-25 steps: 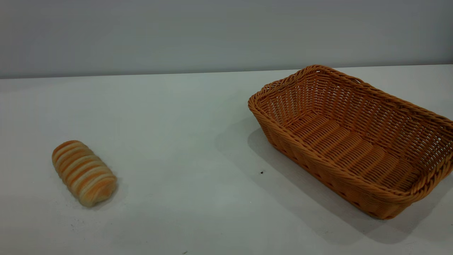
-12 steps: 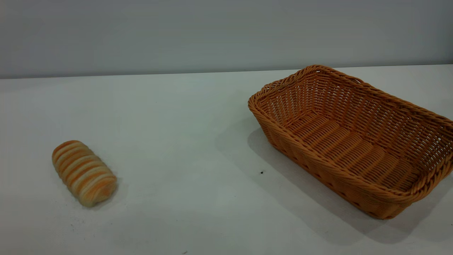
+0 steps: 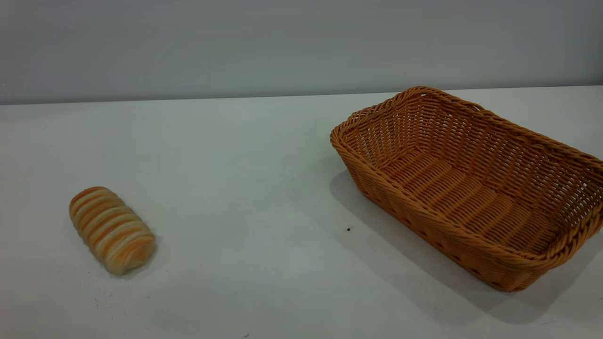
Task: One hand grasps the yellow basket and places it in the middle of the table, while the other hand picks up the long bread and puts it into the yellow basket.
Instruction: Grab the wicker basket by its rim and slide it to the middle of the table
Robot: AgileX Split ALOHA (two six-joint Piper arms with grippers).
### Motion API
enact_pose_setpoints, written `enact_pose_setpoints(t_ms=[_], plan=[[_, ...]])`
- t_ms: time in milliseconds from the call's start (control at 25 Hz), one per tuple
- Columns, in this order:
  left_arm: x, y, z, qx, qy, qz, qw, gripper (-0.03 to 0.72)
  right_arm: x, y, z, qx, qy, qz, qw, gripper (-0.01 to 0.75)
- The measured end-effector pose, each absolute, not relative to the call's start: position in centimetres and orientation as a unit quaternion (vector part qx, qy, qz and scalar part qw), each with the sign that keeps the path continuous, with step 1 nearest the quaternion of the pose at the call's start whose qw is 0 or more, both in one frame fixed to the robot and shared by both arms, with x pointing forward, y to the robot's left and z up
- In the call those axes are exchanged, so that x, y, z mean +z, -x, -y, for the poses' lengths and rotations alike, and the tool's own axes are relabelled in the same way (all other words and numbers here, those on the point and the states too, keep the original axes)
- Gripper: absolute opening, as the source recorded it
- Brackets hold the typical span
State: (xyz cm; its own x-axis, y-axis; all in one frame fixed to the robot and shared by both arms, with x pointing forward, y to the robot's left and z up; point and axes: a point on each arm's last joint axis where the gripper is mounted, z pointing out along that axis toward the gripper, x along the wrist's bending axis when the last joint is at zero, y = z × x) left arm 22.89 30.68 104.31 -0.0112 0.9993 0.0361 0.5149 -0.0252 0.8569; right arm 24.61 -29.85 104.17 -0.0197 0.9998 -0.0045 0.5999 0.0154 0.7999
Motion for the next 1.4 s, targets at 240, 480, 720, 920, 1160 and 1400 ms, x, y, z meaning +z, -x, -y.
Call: enact_pose_setpoints(t_ms=[240,480,720,920,1160,1400], plan=[[104.3,-22.9,-30.7,0.360,-0.621,-0.610,0.337,0.513,104.2,-24.6,29.8,0.318,-0.626,-0.639,0.315,0.544],[104.3,-22.9,-30.8,0.356,-0.631,-0.599,0.341,0.513,104.2,-24.6,29.8,0.319,-0.624,-0.641,0.314,0.544],[104.3,-23.0,-30.8,0.350,-0.642,-0.587,0.347,0.513,104.2,-24.6,29.7,0.334,-0.598,-0.666,0.297,0.544],[104.9,-23.1,-30.8,0.363,-0.634,-0.579,0.362,0.513,104.2,-24.6,29.6,0.353,-0.589,-0.673,0.275,0.544],[107.7,-27.4,-30.2,0.392,-0.592,-0.562,0.424,0.513,104.8,-26.4,29.4,0.351,-0.616,-0.657,0.257,0.544],[107.0,-35.4,-29.1,0.339,-0.614,-0.599,0.386,0.513,105.4,-32.0,28.3,0.352,-0.641,-0.638,0.240,0.544]])
